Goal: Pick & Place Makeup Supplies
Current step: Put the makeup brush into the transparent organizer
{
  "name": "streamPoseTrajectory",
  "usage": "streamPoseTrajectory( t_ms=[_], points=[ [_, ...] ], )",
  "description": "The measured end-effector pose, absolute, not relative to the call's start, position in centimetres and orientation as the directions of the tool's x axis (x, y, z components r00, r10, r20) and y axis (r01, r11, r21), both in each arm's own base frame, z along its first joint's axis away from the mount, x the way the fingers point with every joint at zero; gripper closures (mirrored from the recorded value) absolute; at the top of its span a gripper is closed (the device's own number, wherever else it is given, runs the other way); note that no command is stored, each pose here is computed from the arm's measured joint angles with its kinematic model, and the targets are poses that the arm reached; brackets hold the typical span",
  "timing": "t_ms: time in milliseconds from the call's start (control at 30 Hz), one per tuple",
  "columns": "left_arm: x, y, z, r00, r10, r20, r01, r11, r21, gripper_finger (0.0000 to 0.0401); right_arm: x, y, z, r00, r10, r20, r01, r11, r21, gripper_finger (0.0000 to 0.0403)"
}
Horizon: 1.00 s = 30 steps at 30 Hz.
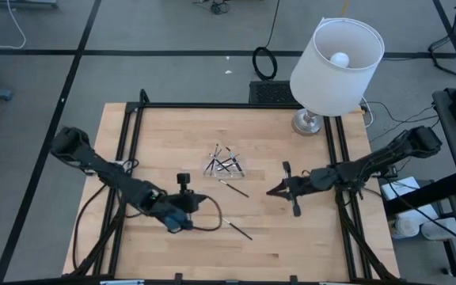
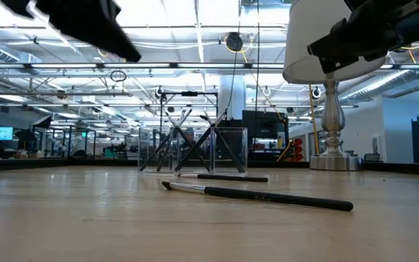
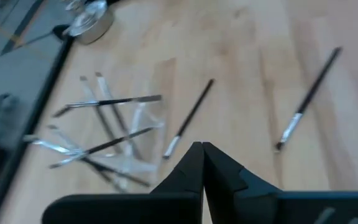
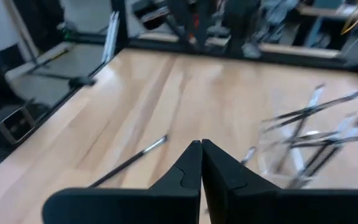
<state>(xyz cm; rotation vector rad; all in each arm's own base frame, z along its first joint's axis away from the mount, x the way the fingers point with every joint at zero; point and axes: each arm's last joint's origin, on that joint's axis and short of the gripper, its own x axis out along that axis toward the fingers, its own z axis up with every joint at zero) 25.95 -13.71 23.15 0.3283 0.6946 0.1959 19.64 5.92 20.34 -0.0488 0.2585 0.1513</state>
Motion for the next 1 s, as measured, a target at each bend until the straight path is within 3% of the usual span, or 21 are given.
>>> streamPoseTrajectory(
  t_ms=[300, 500, 667, 867, 1000],
  points=[
    [24.4, -13.4, 19.0, 0.880, -0.015, -0.475, 0.082, 0.989, 0.120, 0.0375, 23.7, 9.5, 17.0, 0.888, 0.068, -0.454, -0.091, 0.995, -0.029, 0.0403],
    [24.5, -13.6, 19.3, 0.892, -0.052, -0.449, 0.104, 0.990, 0.092, 0.0389, 27.5, 11.1, 15.5, 0.858, 0.047, -0.511, -0.103, 0.991, -0.083, 0.0403],
    [24.4, -13.8, 19.2, 0.877, -0.127, -0.464, 0.174, 0.983, 0.059, 0.0397, 29.5, 12.0, 14.8, 0.814, 0.181, -0.552, -0.240, 0.970, -0.036, 0.0403],
    [24.6, -13.9, 19.0, 0.871, -0.134, -0.473, 0.185, 0.981, 0.063, 0.0369, 29.9, 12.0, 14.8, 0.798, 0.243, -0.552, -0.286, 0.958, 0.008, 0.0403],
    [25.2, -14.1, 16.8, 0.837, -0.108, -0.536, 0.193, 0.976, 0.104, 0.0350, 29.8, 12.3, 14.9, 0.758, 0.350, -0.551, -0.367, 0.926, 0.083, 0.0403]
  ],
)
